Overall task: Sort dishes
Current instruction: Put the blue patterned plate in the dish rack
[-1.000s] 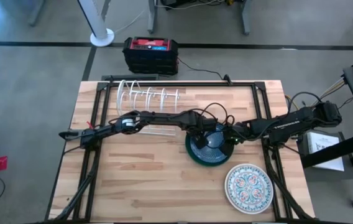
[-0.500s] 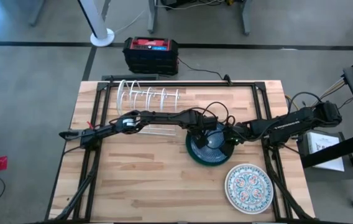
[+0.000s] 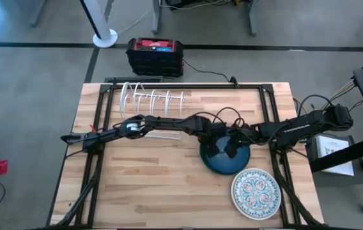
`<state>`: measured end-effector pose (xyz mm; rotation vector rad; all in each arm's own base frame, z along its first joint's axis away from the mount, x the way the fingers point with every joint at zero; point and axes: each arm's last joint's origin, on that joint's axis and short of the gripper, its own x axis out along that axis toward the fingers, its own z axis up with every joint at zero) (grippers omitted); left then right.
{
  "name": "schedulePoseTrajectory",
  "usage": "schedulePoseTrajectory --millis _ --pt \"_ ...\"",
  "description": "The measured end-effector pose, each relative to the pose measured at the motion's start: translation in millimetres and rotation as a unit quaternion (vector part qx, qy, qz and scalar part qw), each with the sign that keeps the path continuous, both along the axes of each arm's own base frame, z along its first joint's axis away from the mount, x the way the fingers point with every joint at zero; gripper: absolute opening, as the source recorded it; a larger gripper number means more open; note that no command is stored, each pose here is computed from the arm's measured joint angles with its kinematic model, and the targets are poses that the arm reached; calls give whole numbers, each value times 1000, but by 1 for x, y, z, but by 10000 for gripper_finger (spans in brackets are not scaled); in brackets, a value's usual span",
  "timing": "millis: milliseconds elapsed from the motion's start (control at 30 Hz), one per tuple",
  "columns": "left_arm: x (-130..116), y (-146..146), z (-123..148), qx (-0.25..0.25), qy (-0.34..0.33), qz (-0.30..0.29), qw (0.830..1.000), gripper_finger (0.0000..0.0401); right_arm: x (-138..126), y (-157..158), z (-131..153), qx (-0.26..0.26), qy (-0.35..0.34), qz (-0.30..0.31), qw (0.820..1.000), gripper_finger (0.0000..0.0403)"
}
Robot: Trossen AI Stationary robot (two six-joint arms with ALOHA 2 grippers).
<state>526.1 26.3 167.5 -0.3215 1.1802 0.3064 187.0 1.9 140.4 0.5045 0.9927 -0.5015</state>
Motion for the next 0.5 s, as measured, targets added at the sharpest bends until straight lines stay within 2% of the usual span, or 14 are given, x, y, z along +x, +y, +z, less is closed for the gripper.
schedulePoseTrajectory --millis 233,500 --pt "0 2 0 3 -1 5 1000 161 0 0 3 -2 2 2 1000 0" --pt "0 6 1 11 -3 0 1000 157 -7 0 34 -6 25 8 1000 0"
